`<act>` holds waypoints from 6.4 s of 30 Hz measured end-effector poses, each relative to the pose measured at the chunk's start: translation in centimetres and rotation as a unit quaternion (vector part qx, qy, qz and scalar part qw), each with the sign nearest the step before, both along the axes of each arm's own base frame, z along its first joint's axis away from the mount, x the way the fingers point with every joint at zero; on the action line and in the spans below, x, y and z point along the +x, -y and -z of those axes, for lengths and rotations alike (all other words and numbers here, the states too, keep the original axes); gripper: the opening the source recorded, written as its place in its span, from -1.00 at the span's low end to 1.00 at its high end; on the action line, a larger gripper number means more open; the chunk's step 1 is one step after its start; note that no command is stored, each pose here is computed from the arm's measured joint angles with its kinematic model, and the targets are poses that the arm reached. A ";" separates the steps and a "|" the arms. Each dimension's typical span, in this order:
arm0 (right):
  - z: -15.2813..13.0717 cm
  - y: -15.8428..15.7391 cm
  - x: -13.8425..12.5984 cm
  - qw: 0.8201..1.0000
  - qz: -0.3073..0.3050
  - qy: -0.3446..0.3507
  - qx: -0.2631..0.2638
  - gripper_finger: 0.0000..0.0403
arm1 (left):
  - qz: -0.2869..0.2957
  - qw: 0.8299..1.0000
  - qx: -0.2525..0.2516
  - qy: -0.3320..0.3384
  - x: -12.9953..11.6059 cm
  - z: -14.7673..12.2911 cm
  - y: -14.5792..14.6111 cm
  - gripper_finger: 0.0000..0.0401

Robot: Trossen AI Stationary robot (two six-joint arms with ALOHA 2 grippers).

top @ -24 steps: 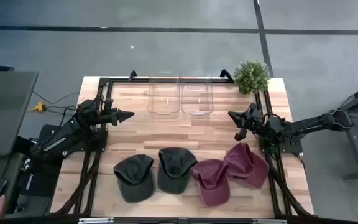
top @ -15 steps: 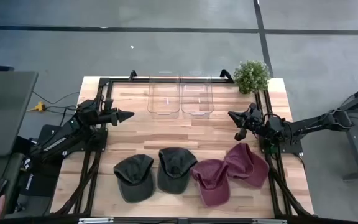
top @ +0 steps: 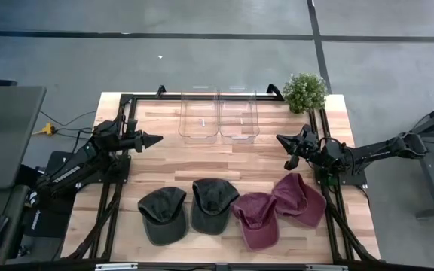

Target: Pick & Place hat

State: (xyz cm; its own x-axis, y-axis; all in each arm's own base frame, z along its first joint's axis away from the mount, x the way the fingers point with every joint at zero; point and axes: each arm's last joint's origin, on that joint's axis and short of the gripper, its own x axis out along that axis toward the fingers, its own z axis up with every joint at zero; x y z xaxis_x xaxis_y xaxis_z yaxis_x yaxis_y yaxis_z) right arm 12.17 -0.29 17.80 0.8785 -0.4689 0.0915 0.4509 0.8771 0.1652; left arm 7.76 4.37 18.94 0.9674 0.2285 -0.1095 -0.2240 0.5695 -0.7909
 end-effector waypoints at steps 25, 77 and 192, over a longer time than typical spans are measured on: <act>0.0 0.0 0.0 1.000 0.000 0.000 0.000 -0.96 | 0.000 1.000 0.000 0.000 0.0 0.0 0.0 -0.91; 0.0 0.0 0.0 1.000 0.000 0.000 0.000 -0.97 | -0.014 1.000 0.005 0.004 0.0 -0.1 -0.1 -0.91; 0.0 0.0 0.0 1.000 0.000 0.000 0.000 -0.96 | 0.184 0.831 -0.129 -0.510 7.9 1.5 8.7 0.06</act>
